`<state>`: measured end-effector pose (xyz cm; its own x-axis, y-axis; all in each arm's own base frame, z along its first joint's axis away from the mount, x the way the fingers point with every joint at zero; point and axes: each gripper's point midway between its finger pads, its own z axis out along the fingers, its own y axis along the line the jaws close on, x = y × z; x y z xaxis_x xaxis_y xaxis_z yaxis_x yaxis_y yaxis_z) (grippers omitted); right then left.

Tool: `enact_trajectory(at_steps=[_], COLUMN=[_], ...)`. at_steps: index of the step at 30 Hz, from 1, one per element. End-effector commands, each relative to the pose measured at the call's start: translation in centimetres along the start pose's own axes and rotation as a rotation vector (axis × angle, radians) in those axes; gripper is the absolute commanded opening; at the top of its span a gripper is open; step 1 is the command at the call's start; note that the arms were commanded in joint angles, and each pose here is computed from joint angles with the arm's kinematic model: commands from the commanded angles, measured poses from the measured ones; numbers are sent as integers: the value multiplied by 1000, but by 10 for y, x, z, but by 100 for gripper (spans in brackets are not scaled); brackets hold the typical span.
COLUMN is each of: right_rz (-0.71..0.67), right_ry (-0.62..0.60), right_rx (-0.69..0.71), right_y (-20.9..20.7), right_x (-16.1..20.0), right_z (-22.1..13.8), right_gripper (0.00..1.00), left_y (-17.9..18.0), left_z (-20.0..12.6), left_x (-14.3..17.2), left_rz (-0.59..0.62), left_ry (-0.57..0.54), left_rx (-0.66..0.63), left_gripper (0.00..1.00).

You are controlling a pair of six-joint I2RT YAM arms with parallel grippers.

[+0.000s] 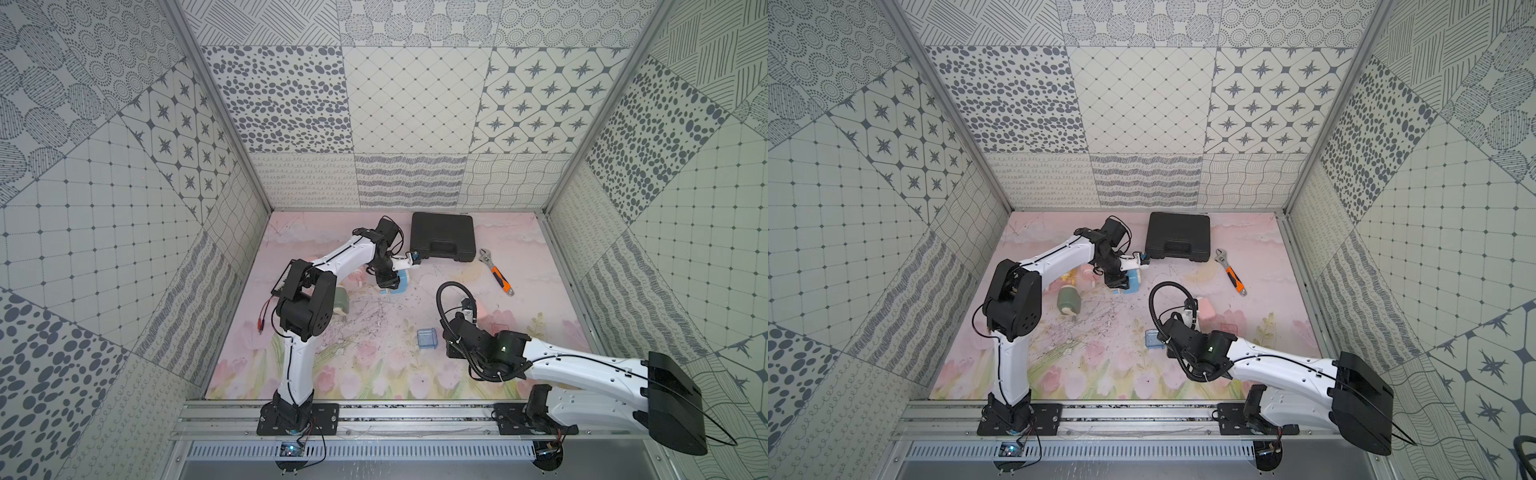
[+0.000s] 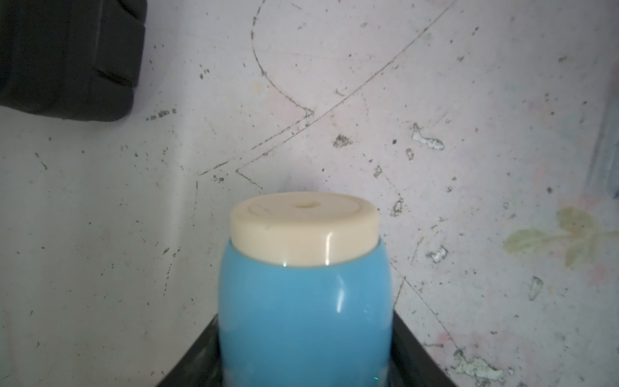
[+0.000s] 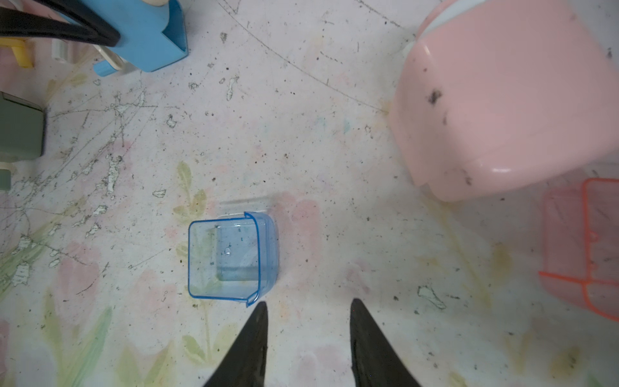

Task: Put the tray back into the pencil sharpener
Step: Pick up the pencil sharpener from the center of the board, then close the container of the pencil sharpener.

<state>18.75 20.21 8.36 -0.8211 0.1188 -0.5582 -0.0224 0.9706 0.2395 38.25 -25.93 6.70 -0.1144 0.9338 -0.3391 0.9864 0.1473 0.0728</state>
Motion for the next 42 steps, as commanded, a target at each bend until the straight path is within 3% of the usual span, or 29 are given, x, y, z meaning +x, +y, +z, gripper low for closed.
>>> enact_trajectory(at_steps=[1, 6, 12, 23, 26, 33, 42], right_rz=[23, 45, 108, 158, 162, 175, 163], right_ry=[-1, 2, 37, 119, 164, 197, 246], right_rx=[-10, -28, -91, -215, -260, -303, -323], right_y=[2, 4, 9, 22, 25, 35, 45], right_x=[0, 1, 5, -9, -7, -3, 6], right_z=[-1, -2, 7, 19, 31, 44, 60], right_gripper=[42, 42, 42, 42, 43, 42, 38], left_y=[-21, -34, -83, -168, -177, -192, -184], left_z=[-3, -30, -54, -45, -36, -18, -5], left_x=[8, 8, 9, 20, 9, 1, -2], left_rz=[4, -7, -17, 46, 42, 111, 113], left_ry=[24, -12, -107, -88, -121, -61, -41], left_rx=[82, 46, 36, 49, 75, 82, 25], left_gripper=[47, 46, 47, 49, 52, 51, 51])
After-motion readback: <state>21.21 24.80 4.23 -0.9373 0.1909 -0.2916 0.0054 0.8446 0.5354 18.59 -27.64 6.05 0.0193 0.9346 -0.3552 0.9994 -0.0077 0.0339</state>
